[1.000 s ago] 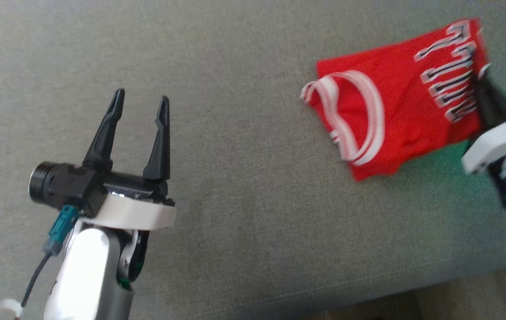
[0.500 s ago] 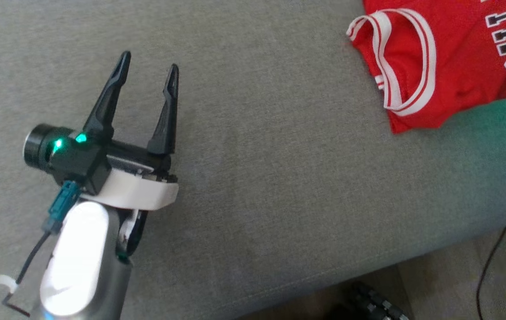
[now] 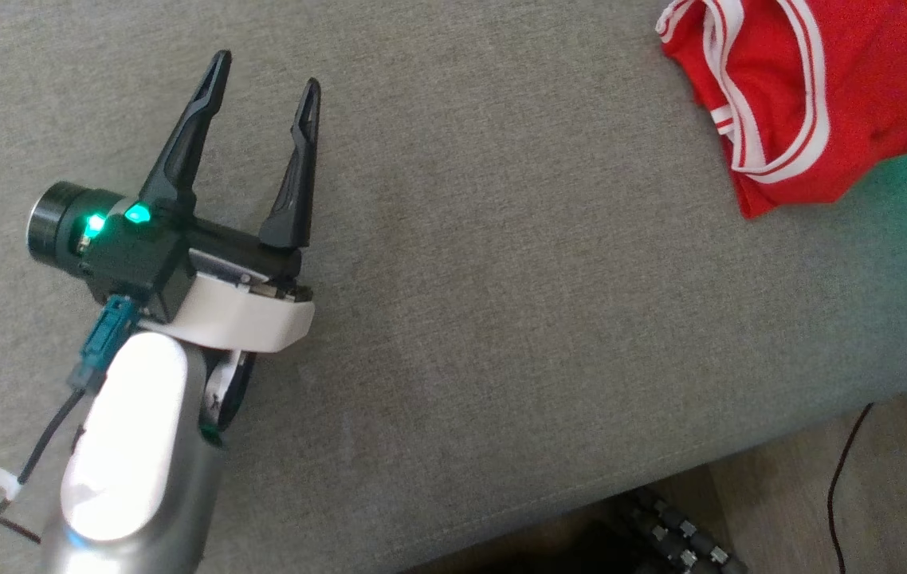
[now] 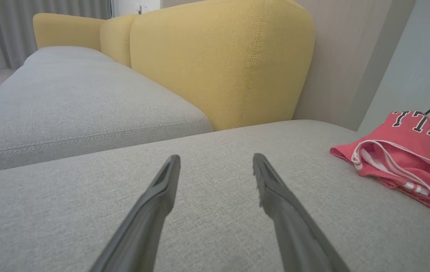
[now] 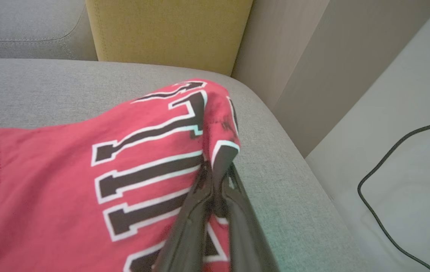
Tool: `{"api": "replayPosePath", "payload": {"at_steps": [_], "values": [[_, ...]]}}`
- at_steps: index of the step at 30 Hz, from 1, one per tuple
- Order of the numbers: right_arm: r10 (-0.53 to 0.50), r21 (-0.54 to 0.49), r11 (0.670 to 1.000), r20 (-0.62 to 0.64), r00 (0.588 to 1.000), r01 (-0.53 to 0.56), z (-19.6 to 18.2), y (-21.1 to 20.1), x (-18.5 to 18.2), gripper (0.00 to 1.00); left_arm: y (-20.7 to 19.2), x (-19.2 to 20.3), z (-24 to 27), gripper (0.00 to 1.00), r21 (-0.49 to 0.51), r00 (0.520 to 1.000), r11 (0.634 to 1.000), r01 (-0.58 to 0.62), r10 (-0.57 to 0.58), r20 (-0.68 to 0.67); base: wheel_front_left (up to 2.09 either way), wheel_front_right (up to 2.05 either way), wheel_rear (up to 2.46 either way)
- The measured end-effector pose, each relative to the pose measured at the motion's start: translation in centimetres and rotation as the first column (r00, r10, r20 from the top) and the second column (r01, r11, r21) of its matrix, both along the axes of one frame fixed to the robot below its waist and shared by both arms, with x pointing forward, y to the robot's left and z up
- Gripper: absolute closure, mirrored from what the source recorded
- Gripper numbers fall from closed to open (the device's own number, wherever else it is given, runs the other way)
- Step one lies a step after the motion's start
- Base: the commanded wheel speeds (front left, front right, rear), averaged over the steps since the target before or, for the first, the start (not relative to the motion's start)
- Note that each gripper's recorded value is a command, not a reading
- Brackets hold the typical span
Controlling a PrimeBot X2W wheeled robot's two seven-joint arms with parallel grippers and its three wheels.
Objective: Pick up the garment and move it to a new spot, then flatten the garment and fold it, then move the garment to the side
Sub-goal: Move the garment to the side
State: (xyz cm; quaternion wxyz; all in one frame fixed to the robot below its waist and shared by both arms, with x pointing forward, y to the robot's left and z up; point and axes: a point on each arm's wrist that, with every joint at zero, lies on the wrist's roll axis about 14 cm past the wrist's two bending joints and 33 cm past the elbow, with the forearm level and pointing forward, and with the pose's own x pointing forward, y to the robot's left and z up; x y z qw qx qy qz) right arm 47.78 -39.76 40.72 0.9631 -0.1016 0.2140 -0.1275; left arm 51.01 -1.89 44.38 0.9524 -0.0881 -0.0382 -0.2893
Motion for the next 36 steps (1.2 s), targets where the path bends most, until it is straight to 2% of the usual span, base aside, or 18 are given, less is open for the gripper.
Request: {"api": "replayPosePath", "payload": {"at_steps": [1,2,3,4,5,7,8,13,18,27,31,36], "values": [[-0.006,0.005,1.000,0.001,1.000,0.006,-0.2,0.0,0.1,0.94,0.1,0.0,-0.1,0.00,0.004,1.000,1.000,-0.002,0.002,-0.001,0.00,0.00,0.00],[-0.013,0.009,1.000,0.000,1.000,0.013,-0.4,-0.1,0.1,0.80,0.3,0.0,-0.1,0.00,0.008,1.000,1.000,-0.004,0.004,-0.001,0.00,0.00,0.00],[-0.020,0.015,1.000,-0.001,1.000,0.020,-0.5,-0.1,0.1,0.76,0.4,0.0,-0.2,0.00,0.012,1.000,1.000,-0.005,0.005,0.000,0.00,0.00,0.00],[-0.030,0.021,0.999,0.000,1.000,0.030,-0.7,-0.2,0.0,0.65,0.5,0.0,-0.2,0.00,0.016,1.000,1.000,-0.006,0.006,0.000,0.00,0.00,0.00],[-0.041,0.026,0.999,-0.005,0.999,0.041,-0.8,-0.4,-0.1,0.47,0.6,0.0,-0.2,0.00,0.019,1.000,1.000,-0.007,0.007,0.002,0.00,0.00,0.00],[-0.049,0.031,0.998,0.007,0.999,0.049,-0.6,-0.5,-0.2,0.18,0.8,0.0,0.1,0.00,0.025,1.000,1.000,-0.011,0.011,0.008,0.00,0.00,0.00],[-0.052,0.035,0.998,0.008,0.999,0.052,-0.6,-0.4,-0.4,0.00,0.9,0.0,0.3,0.00,0.027,1.000,1.000,-0.013,0.013,0.012,0.00,0.00,0.00],[-0.053,0.053,0.997,0.074,0.996,0.049,1.0,0.2,-0.4,0.00,1.3,-0.7,1.7,0.00,0.033,0.999,0.999,-0.022,0.021,0.029,0.00,0.00,0.00],[-0.004,0.073,0.997,0.184,0.983,-0.009,3.3,2.5,-1.0,0.00,2.5,-2.2,2.6,0.00,0.047,0.998,0.997,-0.061,0.059,0.023,0.00,0.00,0.00],[0.114,0.134,0.977,0.335,0.935,-0.167,5.6,11.0,-3.9,0.00,5.9,-5.7,3.8,0.00,0.080,0.987,0.984,-0.158,0.158,0.003,0.00,0.00,0.00],[0.178,0.186,0.946,0.383,0.906,-0.264,7.0,16.9,-4.7,0.00,8.2,-7.3,4.7,0.00,0.096,0.975,0.971,-0.220,0.220,0.013,0.00,0.00,0.00],[0.228,0.207,0.921,0.398,0.889,-0.329,8.2,20.3,-5.9,0.00,10.7,-8.9,5.5,0.00,0.111,0.954,0.948,-0.299,0.298,0.026,0.00,0.00,0.00]]}}
